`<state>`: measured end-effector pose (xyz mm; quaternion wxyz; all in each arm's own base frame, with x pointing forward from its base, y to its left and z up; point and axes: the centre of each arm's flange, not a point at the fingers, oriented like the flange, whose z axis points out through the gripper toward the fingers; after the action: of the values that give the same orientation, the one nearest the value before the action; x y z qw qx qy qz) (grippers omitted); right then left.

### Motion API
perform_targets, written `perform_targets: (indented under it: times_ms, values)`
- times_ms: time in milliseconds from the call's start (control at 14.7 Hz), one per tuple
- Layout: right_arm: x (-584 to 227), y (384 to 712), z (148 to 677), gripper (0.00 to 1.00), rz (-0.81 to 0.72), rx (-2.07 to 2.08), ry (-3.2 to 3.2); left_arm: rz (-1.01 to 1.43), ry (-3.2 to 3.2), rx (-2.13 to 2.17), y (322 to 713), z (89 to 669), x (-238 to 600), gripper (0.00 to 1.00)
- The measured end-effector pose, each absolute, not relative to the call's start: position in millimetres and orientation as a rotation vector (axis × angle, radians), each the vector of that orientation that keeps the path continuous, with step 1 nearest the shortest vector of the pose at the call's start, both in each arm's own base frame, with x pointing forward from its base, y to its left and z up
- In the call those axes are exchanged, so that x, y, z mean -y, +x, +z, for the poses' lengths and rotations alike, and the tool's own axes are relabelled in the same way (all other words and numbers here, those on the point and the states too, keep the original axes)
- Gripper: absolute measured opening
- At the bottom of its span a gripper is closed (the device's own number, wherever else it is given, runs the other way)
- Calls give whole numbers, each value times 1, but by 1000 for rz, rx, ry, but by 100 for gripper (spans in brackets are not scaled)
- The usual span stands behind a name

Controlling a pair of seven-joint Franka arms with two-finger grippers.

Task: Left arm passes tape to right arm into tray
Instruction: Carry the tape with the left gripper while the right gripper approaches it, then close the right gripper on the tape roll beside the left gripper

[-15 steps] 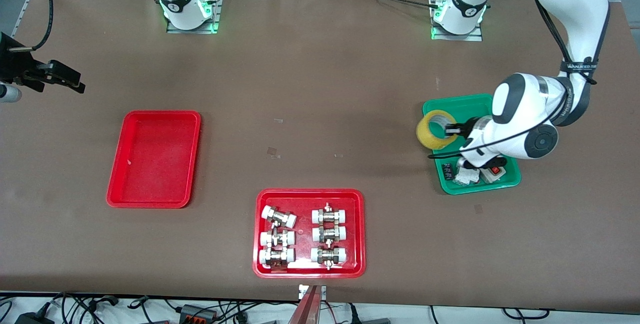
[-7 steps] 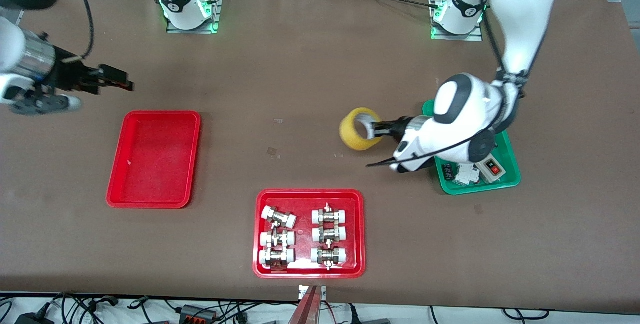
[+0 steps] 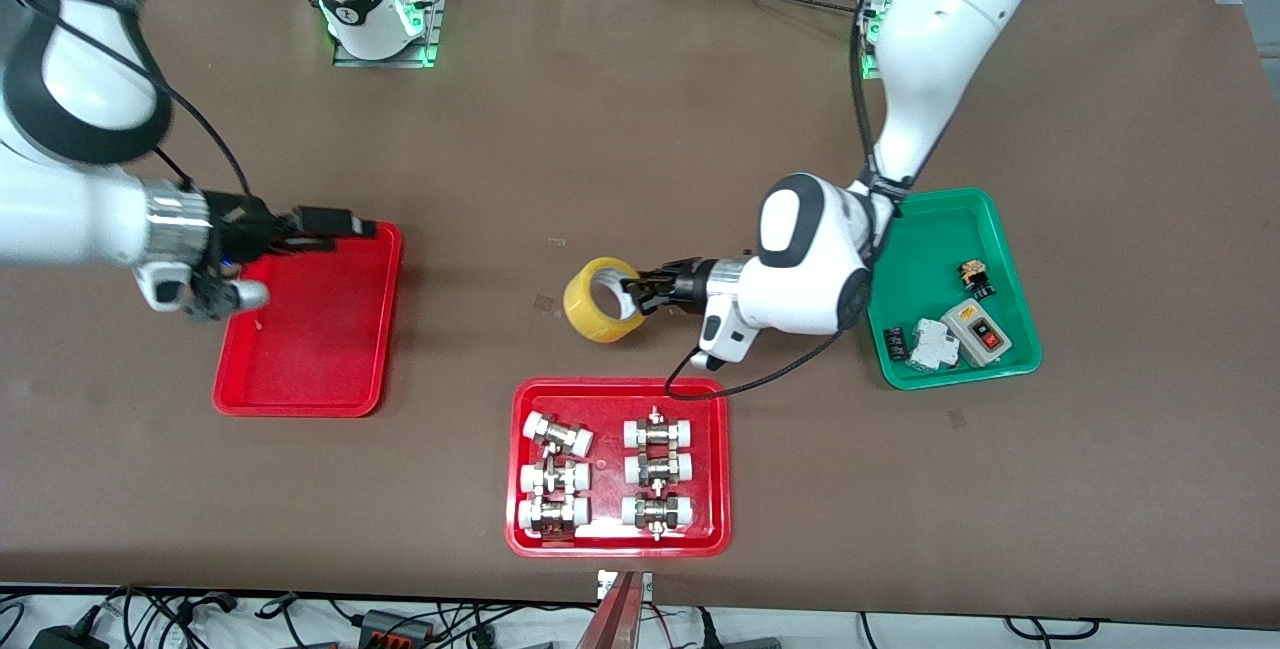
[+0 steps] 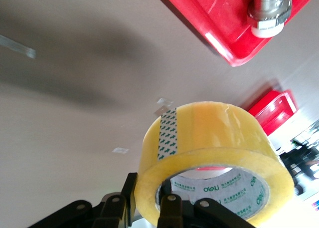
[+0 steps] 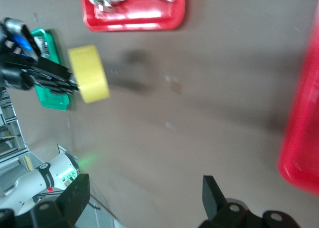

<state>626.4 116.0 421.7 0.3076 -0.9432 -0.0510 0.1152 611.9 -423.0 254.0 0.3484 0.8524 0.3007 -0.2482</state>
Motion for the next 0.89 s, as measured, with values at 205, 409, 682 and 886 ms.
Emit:
perform_targets:
  times_ms: [205, 409, 682, 886]
  values:
    - [-160, 640, 387, 100, 220, 322, -2454, -629, 2130, -913, 614, 252, 437, 22]
    - [-173, 649, 355, 100, 165, 368, -2325, -638, 2076, -996, 621, 261, 451, 22]
    - [-182, 669, 314, 100, 138, 398, -2252, -640, 2058, -1020, 624, 259, 457, 22]
    - [-203, 680, 297, 100, 120, 328, -2154, -626, 2057, -1028, 623, 254, 460, 22]
